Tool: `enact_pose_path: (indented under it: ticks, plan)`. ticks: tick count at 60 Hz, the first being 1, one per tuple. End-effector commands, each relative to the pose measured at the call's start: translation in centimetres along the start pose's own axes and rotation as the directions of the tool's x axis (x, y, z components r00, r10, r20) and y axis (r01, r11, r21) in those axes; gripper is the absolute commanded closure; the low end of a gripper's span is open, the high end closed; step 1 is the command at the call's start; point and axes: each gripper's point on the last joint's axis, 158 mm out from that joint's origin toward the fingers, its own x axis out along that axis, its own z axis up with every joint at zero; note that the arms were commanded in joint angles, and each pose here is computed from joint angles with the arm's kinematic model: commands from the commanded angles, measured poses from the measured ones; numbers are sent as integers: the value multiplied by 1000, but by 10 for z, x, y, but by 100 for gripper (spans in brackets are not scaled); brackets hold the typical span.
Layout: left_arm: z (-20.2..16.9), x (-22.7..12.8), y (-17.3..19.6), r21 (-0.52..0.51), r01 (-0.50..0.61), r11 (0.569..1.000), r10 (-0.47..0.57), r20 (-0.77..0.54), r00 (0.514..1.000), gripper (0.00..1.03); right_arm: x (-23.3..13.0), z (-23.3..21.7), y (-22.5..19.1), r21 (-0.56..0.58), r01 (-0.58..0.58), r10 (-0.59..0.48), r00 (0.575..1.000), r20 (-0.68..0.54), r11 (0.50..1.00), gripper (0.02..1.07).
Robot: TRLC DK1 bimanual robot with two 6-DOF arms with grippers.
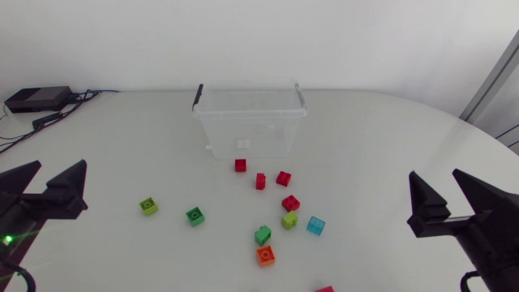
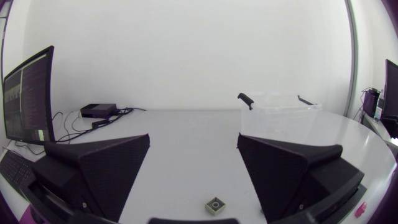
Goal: Pick up the duplo bricks and place them in the container
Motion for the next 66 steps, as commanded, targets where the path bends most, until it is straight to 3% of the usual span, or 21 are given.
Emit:
enact_pose_path:
  ticks: [1, 14, 27, 33, 40, 46, 50, 55, 62, 66]
  plan:
    - [13, 9, -5, -23, 19, 1000, -20, -57, 998, 6, 2, 19, 3, 2, -13, 13, 1000, -6, 1000, 7]
    - [11, 41, -22, 5, 81, 997, -77, -283, 956, 10, 30, 14, 10, 8, -43, 43, 982, -184, 999, 7]
    - [-27, 81, -24, 172, 178, 969, -71, -497, 865, 10, 63, -23, 15, 34, -60, 69, 906, -418, 998, 7]
    - [-54, 90, -23, 281, 283, 917, -67, -592, 803, 10, 71, -44, 16, 62, -69, 90, 856, -509, 996, 7]
    - [-92, 93, -20, 285, 365, 886, -61, -710, 702, 10, 74, -73, 19, 141, -85, 155, 764, -626, 986, 7]
    - [-128, 87, -25, 275, 510, 815, -121, -780, 614, 10, 70, -88, 27, 200, -123, 228, 698, -679, 972, 7]
    - [-147, 83, -26, 279, 586, 761, -141, -810, 569, 10, 63, -99, 30, 168, -162, 234, 643, -729, 972, 7]
    - [-162, 82, -26, 267, 652, 710, -166, -836, 522, 10, 63, -102, 30, 86, -261, 236, 623, -745, 962, 7]
    - [-176, 73, -33, 214, 736, 642, -224, -866, 447, 10, 42, -126, 34, -1, -469, 253, 478, -841, 883, 7]
    - [-183, 69, -38, 203, 770, 605, -240, -875, 420, 10, 38, -128, 39, -11, -510, 269, 471, -840, 860, 7]
